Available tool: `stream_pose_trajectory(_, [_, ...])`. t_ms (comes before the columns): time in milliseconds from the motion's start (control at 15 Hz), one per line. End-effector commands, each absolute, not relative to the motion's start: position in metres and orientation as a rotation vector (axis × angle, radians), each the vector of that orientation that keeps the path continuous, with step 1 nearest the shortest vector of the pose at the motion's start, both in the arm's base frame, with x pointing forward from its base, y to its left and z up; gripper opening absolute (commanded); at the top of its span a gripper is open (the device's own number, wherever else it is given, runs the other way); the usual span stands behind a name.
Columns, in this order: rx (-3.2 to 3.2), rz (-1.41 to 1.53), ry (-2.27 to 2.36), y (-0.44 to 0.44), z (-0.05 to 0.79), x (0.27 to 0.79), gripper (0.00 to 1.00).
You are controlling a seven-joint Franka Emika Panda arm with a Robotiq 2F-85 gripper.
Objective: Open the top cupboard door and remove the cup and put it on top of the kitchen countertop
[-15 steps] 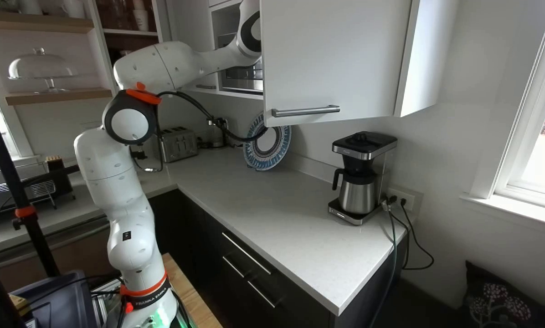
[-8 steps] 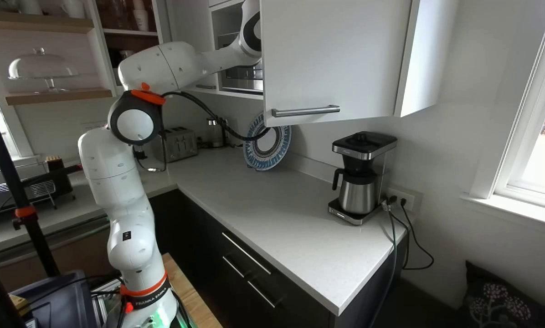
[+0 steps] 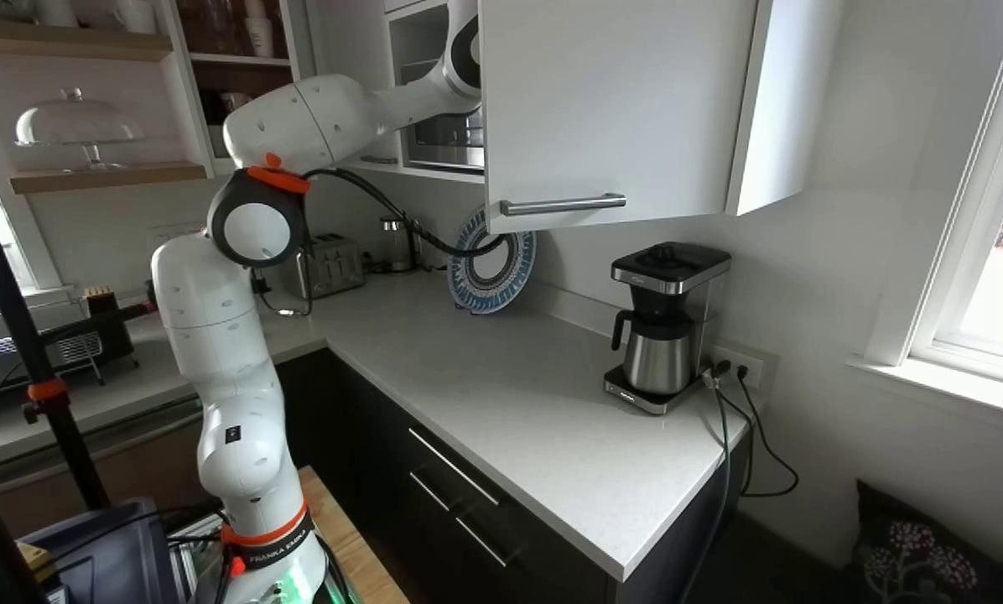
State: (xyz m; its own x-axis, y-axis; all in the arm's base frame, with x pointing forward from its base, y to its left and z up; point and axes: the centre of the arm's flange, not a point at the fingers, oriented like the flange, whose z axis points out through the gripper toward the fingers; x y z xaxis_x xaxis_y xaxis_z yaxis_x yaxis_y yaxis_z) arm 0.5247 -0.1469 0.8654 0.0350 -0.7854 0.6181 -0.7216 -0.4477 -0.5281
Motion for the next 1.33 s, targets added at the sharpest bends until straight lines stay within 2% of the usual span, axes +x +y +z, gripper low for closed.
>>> stream_pose_trajectory(0, [-2.238, -1.389, 1.586, -0.162, 0.881, 0.538, 1.00])
stream_pose_trajectory(1200, [-2.181, -1.380, 1.574, -0.171, 0.866, 0.579, 1.00])
stream_pose_trajectory(1267, [-2.195, -1.371, 1.578, -0.171, 0.864, 0.580, 0.95])
